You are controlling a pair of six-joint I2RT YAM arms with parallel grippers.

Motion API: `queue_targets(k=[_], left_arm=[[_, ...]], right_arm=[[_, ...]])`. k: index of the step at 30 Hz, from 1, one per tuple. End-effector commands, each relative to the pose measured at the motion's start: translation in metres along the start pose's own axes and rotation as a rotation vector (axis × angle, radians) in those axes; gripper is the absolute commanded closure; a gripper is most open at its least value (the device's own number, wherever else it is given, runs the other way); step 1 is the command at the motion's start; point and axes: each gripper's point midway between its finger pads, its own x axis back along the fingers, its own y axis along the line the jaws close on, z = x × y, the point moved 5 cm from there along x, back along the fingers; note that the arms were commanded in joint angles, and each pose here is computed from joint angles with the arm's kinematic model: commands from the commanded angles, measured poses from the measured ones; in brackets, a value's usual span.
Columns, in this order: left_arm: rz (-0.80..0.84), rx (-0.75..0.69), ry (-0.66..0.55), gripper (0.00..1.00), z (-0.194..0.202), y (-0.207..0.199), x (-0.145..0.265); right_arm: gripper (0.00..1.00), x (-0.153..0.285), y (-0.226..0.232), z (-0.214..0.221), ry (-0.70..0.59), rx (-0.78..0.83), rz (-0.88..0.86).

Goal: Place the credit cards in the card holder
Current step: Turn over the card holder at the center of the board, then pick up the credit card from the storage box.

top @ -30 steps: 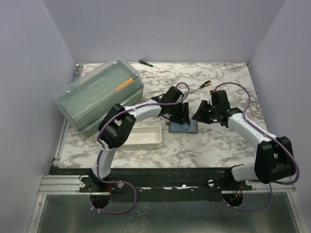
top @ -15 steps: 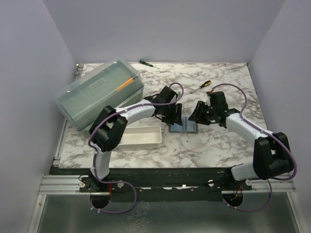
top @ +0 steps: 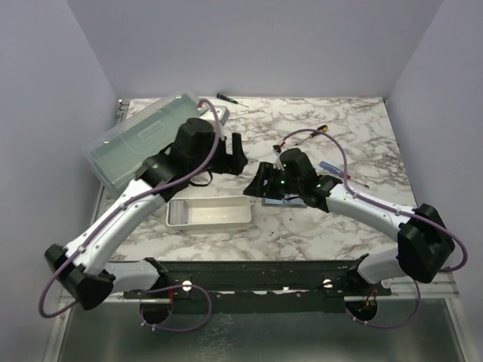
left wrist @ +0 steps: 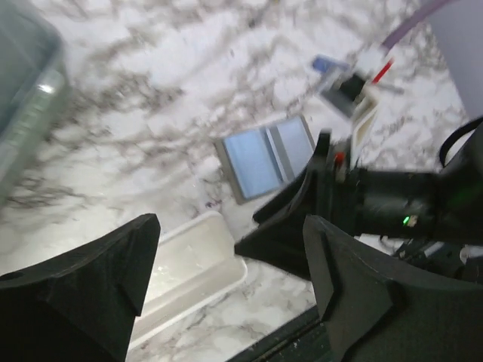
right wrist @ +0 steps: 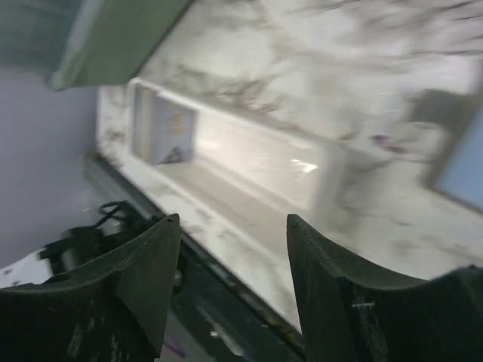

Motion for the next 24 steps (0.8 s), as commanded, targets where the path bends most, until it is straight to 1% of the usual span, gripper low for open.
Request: queue_targets(k=[1,3,5,11,13,16,24], left_arm=[[-0.174,-0.059,-0.228,0.14,-0.035,0.023,0.08],[-0.152,-0.056,-0.298,0.14,-0.043,0.02,0.104],[-0.122,-0.054,-0.329,0.14,-0.044,0.017,0.118],[-0.049,-0.071,-0.306,0.14,-0.036,0.01,0.118],[-0.031,-0.075,-0.297,0.14,-0.033,0.009,0.118],[-0.011,-0.081,-0.298,0.14,-0.028,0.008,0.121],[-0.013,-0.108,-0.323,0.14,-0.023,0.013,0.131]], right_arm=[[0.38,-0.021,0.079,0.012,-0.058,-0.154,-0.259],[0.36,-0.039,0.097,0.022,-0.047,-0.168,-0.293],[0.35,-0.059,0.114,0.032,-0.02,-0.167,-0.3],[0.33,-0.119,0.148,0.062,0.072,-0.152,-0.299],[0.32,-0.142,0.147,0.073,0.095,-0.128,-0.249],[0.32,-0.161,0.147,0.08,0.131,-0.119,-0.205],[0.32,-0.18,0.14,0.092,0.162,-0.149,-0.157]])
